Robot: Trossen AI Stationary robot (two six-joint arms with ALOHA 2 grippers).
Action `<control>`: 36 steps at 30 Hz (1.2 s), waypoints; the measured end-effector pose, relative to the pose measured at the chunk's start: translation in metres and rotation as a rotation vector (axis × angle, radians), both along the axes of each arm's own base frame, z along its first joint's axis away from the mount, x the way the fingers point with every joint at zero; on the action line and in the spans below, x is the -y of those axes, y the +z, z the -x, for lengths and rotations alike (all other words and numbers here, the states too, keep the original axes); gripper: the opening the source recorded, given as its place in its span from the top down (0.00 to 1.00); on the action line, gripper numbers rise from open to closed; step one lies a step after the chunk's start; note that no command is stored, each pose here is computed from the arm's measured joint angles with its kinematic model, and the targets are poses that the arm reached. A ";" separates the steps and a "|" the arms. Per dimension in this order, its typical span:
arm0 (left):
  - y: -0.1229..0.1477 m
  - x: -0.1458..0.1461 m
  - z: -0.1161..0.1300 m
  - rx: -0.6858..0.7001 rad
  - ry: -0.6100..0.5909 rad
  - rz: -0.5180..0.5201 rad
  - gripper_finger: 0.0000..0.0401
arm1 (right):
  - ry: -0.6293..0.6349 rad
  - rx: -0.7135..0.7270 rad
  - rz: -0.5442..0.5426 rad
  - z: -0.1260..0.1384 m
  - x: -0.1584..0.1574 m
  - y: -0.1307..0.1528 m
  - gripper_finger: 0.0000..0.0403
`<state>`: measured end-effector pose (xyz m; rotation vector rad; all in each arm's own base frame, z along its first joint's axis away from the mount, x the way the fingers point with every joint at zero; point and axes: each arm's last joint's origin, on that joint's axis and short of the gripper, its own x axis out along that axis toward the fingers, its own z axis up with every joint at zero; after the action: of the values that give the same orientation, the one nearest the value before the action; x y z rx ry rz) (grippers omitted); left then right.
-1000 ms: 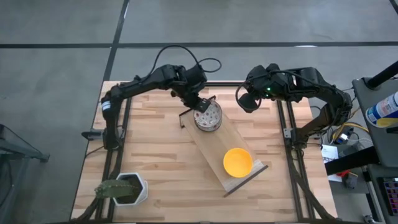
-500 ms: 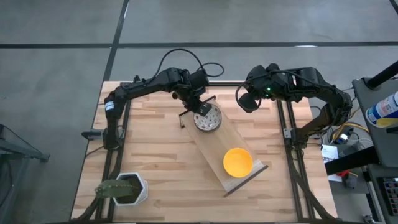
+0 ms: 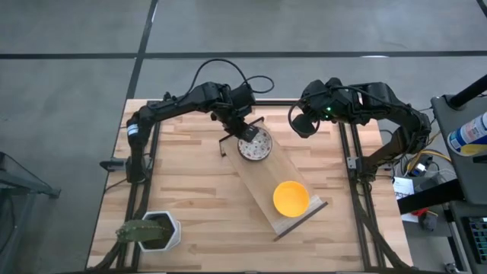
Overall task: Pick & Place Mini bowls
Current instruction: Stack the white bowl on the white bowl on the shelf
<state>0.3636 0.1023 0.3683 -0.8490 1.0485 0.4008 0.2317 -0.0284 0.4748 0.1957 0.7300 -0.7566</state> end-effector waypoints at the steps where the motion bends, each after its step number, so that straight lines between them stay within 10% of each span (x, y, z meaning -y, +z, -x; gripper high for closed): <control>1: 0.001 0.000 0.000 0.002 -0.003 0.001 0.76 | 0.000 0.000 0.000 0.000 0.000 0.000 0.86; 36: 0.009 -0.003 0.004 0.040 -0.049 0.014 0.66 | -0.002 0.004 -0.009 0.000 0.000 0.000 0.86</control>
<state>0.3592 0.1056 0.3775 -0.8396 1.0338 0.3342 0.2317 -0.0283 0.4746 0.2056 0.7298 -0.7552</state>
